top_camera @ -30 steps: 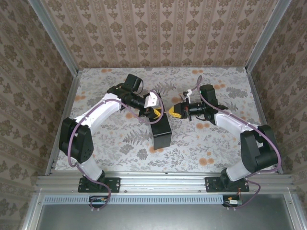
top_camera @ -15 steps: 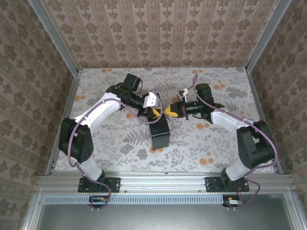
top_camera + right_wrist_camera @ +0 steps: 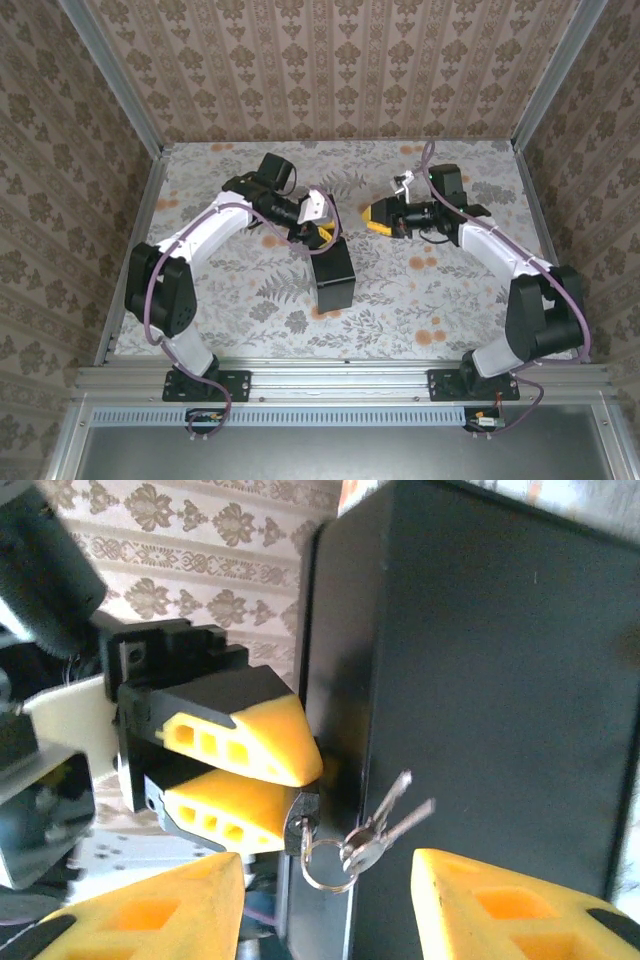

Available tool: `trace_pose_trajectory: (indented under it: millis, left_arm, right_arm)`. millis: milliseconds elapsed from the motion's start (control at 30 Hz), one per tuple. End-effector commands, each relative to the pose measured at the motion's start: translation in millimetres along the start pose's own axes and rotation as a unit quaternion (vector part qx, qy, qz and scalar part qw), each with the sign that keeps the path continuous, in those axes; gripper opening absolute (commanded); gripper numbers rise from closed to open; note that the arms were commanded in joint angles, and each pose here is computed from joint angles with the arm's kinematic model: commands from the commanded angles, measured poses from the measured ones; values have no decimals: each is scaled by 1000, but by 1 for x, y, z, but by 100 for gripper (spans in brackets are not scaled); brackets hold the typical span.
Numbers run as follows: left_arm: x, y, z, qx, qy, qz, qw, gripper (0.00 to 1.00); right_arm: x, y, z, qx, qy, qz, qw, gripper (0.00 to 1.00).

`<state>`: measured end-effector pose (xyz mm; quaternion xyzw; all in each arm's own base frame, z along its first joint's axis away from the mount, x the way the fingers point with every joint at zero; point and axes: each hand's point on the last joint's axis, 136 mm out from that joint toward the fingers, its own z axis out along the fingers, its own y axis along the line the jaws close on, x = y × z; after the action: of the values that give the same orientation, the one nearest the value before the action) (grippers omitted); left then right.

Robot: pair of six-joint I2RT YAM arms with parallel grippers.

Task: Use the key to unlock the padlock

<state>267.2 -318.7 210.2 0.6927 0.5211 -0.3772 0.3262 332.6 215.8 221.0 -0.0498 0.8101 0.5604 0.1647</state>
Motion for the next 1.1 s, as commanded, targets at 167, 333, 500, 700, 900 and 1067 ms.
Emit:
trace_pose_trajectory:
  millis: [167,333,500,700,900,1067]
  left_arm:
    - [-19,-3,-9,40,-44,-33,998,8]
    - [-18,-2,-10,39,-37,-35,998,8]
    - [-17,-2,-13,33,-33,-36,998,8]
    - [-19,-1,-15,31,-36,-35,998,8]
    - [-21,-3,-16,34,-42,-34,998,8]
    - [-20,-2,-18,31,-40,-37,998,7]
  right_arm:
    - [-12,8,3,72,-55,-388,917,52]
    - [-7,32,10,51,-79,-509,856,55]
    - [12,30,26,34,-38,-549,834,53]
    - [21,27,28,58,-33,-587,807,52]
    - [21,23,35,72,-31,-602,795,49]
    - [24,26,39,74,-27,-613,786,47]
